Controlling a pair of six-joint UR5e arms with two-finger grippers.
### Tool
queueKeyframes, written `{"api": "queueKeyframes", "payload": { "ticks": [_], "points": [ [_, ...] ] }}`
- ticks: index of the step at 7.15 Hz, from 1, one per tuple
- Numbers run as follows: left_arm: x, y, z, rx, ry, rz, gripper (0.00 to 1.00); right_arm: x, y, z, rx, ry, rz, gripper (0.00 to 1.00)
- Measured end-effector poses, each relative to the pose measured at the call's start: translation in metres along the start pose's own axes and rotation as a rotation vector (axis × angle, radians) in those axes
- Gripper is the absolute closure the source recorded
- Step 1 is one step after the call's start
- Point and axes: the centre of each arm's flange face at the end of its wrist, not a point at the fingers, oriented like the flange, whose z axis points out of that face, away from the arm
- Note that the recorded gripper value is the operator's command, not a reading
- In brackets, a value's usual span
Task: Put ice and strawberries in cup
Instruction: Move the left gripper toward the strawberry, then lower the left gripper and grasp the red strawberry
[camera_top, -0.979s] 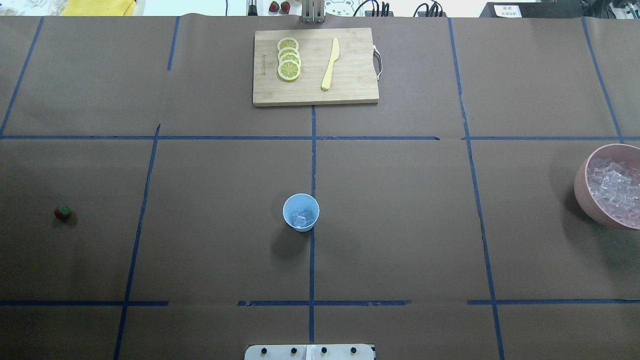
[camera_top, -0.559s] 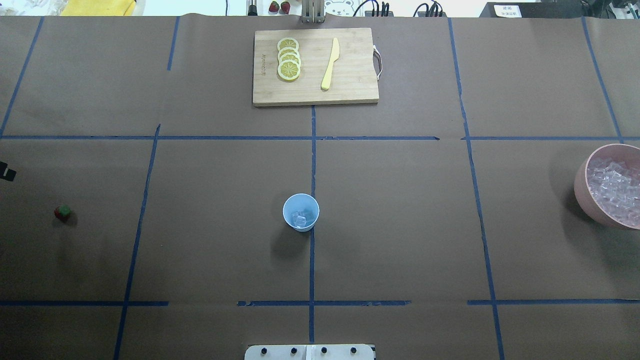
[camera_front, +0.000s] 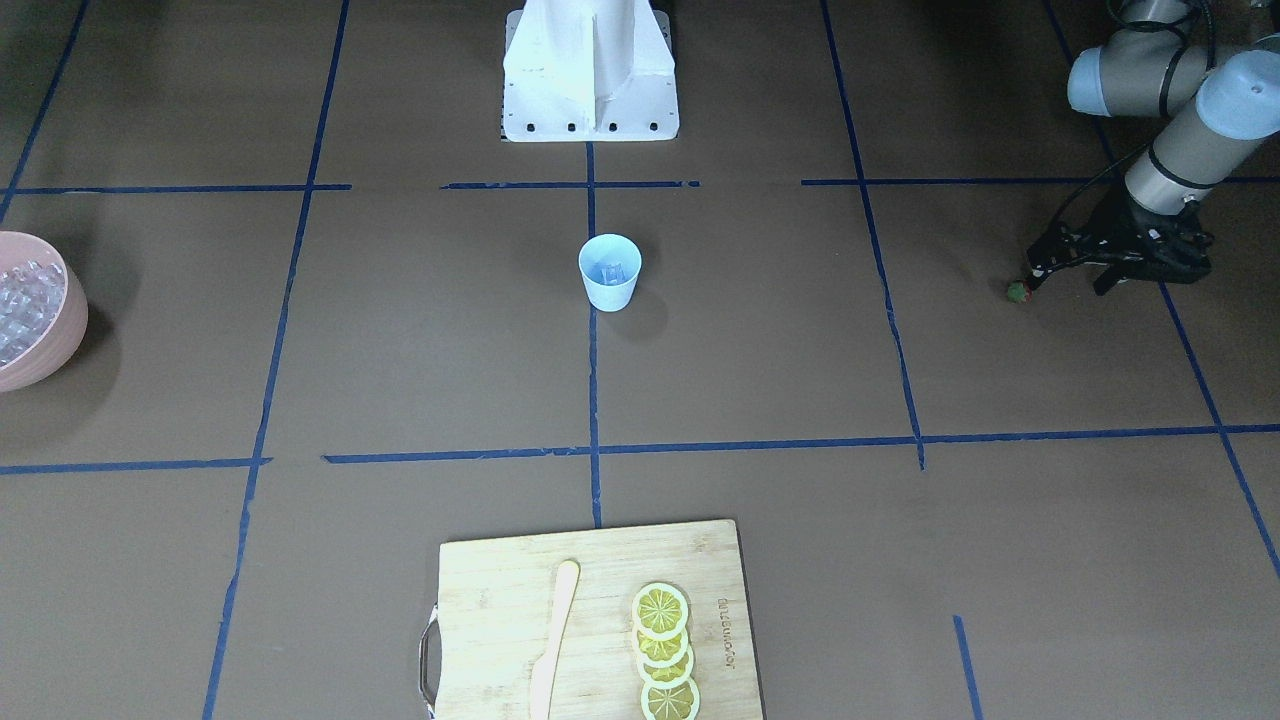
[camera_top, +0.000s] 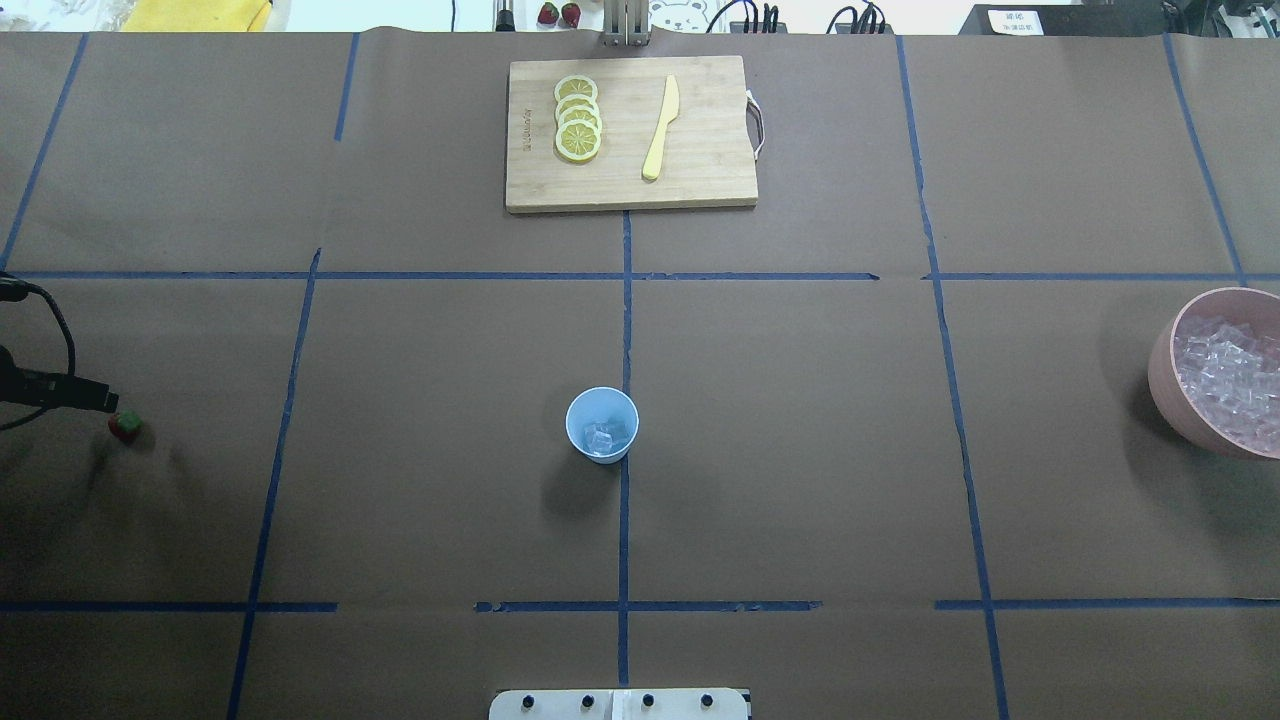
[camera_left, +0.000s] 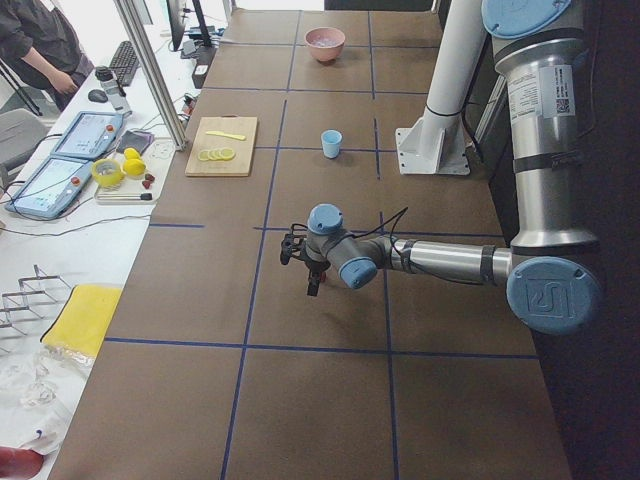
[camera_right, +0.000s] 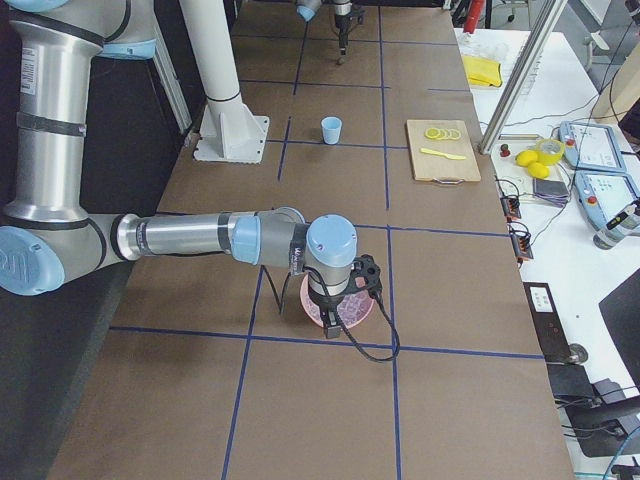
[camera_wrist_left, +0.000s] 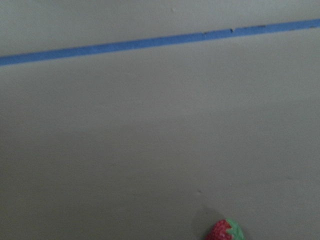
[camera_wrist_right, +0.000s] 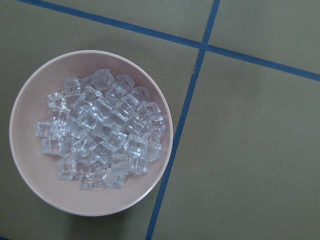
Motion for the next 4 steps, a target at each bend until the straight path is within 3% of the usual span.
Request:
{"api": "queueKeyframes", "payload": {
  "ticks": [4],
  "points": [
    [0.02,0.01,0.015,0.016,-0.008,-0.016,0.01,0.0,0.0,0.0,0.0,0.0,-0.001,0.01]
  ]
}}
